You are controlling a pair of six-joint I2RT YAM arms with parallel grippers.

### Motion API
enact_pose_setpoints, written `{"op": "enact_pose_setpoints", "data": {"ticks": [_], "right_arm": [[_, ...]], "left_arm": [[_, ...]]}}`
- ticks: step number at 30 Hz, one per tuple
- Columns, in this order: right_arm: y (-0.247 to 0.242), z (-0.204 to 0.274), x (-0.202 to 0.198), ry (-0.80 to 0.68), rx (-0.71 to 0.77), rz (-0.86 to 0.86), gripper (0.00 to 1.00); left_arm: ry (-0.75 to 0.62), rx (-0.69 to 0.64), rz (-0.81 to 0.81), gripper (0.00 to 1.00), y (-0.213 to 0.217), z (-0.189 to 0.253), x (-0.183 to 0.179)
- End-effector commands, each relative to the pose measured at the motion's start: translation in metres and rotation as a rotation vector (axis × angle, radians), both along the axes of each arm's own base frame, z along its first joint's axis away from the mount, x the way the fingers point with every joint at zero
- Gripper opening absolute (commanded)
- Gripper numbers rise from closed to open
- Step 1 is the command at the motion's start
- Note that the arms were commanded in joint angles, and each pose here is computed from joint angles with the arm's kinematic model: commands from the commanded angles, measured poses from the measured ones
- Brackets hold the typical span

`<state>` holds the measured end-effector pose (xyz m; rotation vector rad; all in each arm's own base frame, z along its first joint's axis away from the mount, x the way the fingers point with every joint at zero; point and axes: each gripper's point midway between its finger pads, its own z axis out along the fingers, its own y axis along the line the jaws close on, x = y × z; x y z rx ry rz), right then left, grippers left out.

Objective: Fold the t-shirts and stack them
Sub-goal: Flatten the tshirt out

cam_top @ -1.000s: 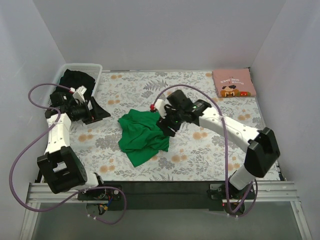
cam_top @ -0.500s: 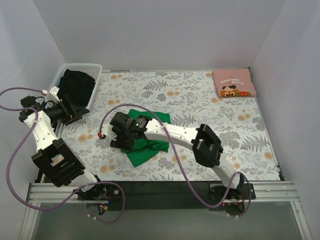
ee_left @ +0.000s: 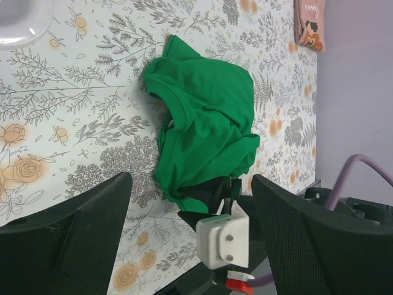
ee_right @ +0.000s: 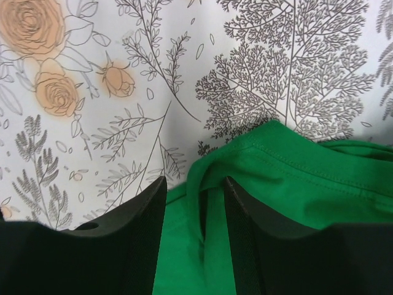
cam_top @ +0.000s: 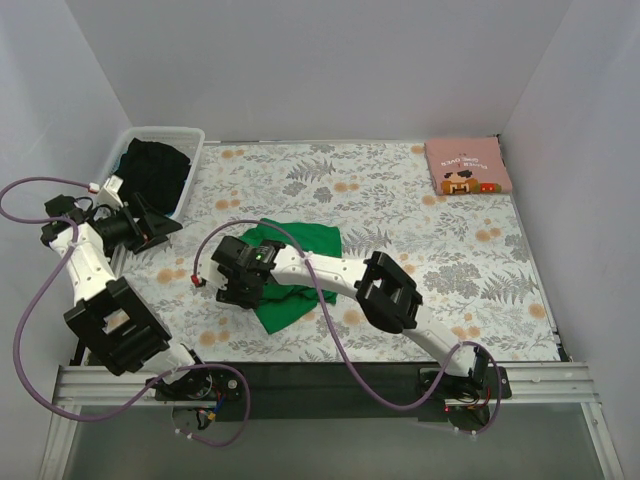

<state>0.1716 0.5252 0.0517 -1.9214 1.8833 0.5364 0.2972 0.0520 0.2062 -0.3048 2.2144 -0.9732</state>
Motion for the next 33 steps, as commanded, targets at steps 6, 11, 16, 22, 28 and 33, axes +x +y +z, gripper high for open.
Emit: {"op": "enact_pose_setpoints", "data": {"ticks": [6, 11, 16, 22, 28, 33], "right_arm": [[0.006, -0.009, 0.007, -0.012, -0.012, -0.021, 0.28], [-0.005, 0.029, 0.012, -0.016, 0.038, -0.049, 0.01], [-0.035, 0.127, 0.047, -0.001, 0.217, -0.154, 0.01], [-0.127, 0.196, 0.101, 0.087, 0.371, -0.313, 0.01], [-0.272, 0.158, 0.130, 0.051, 0.277, -0.588, 0.01], [-0.387, 0.106, 0.131, 0.043, 0.156, -0.827, 0.01]], "left_arm": [[-0.091, 0.028, -0.081, 0.79, -0.017, 0.016, -0.018], [-0.111, 0.058, -0.094, 0.78, -0.020, 0.013, -0.023], [-0.116, 0.063, -0.109, 0.76, -0.023, 0.010, -0.018], [-0.099, 0.145, -0.220, 0.72, -0.060, -0.006, -0.013], [-0.088, 0.311, -0.441, 0.68, -0.125, -0.046, -0.019], [-0.021, 0.451, -0.652, 0.72, -0.177, -0.099, -0.041]]}}
